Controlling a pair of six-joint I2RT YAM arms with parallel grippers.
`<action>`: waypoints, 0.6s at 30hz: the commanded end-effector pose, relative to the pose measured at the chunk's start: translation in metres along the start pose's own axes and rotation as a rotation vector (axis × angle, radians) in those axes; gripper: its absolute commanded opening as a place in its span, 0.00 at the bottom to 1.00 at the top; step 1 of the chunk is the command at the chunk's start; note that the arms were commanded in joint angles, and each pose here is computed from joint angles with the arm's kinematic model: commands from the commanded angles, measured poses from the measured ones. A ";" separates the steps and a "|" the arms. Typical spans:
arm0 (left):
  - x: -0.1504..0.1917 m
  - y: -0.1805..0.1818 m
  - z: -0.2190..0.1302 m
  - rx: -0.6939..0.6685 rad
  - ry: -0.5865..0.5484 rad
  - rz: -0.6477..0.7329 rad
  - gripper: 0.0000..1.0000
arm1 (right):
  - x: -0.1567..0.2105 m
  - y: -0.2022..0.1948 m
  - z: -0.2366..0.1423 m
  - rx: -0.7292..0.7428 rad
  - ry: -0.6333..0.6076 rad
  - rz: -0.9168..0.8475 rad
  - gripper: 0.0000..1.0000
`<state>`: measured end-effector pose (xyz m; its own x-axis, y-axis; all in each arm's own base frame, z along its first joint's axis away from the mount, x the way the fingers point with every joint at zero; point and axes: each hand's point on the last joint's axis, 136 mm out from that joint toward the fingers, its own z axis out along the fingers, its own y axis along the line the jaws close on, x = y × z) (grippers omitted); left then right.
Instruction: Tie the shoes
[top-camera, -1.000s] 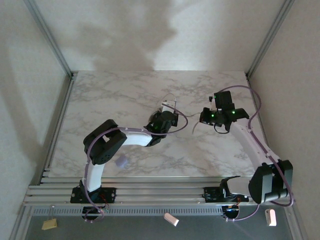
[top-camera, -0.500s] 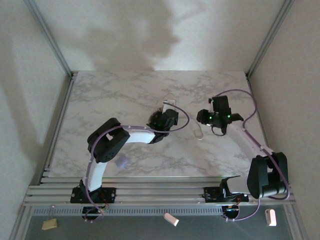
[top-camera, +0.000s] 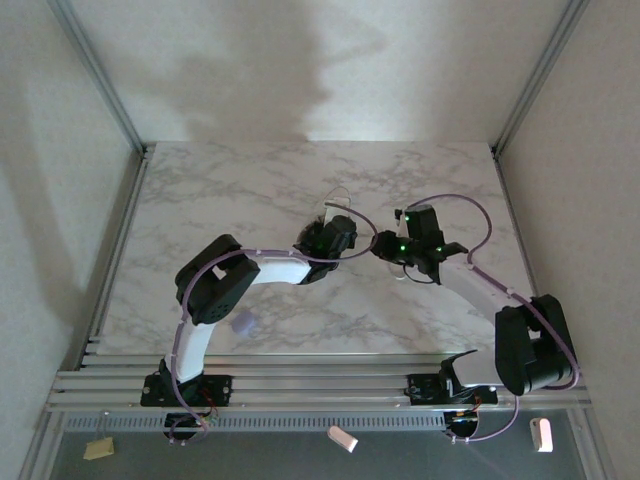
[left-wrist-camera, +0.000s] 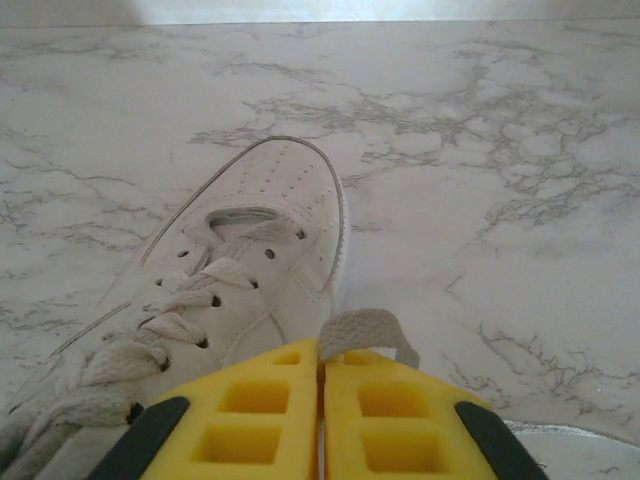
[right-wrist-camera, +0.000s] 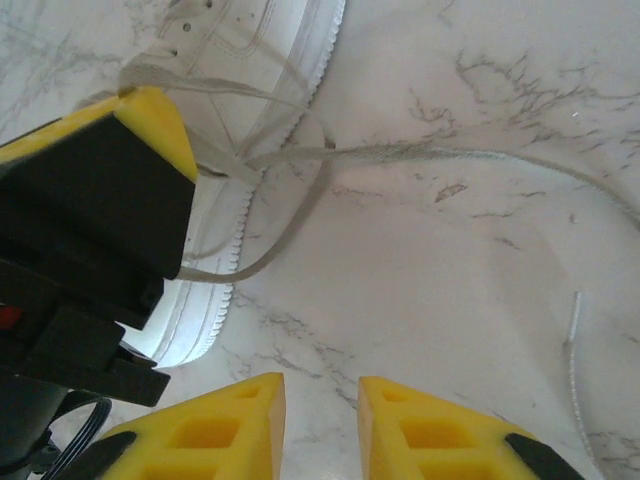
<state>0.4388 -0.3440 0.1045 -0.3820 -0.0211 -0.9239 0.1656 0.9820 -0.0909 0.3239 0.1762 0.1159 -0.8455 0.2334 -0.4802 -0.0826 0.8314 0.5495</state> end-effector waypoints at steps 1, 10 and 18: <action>0.018 0.011 0.003 -0.027 0.053 0.024 0.22 | -0.005 -0.006 -0.011 0.044 -0.048 -0.005 0.27; -0.011 0.004 -0.009 0.017 0.021 -0.016 0.46 | 0.003 -0.024 -0.022 0.123 -0.061 -0.030 0.27; -0.036 -0.011 -0.028 0.123 -0.015 -0.076 0.50 | 0.017 -0.013 -0.023 0.049 -0.026 -0.137 0.25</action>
<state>0.4297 -0.3512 0.1268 -0.3923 -0.0515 -0.9184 0.2249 0.9628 -0.1500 0.3038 0.1493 0.1156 -0.8141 0.2005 -0.5451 -0.0820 0.8894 0.4497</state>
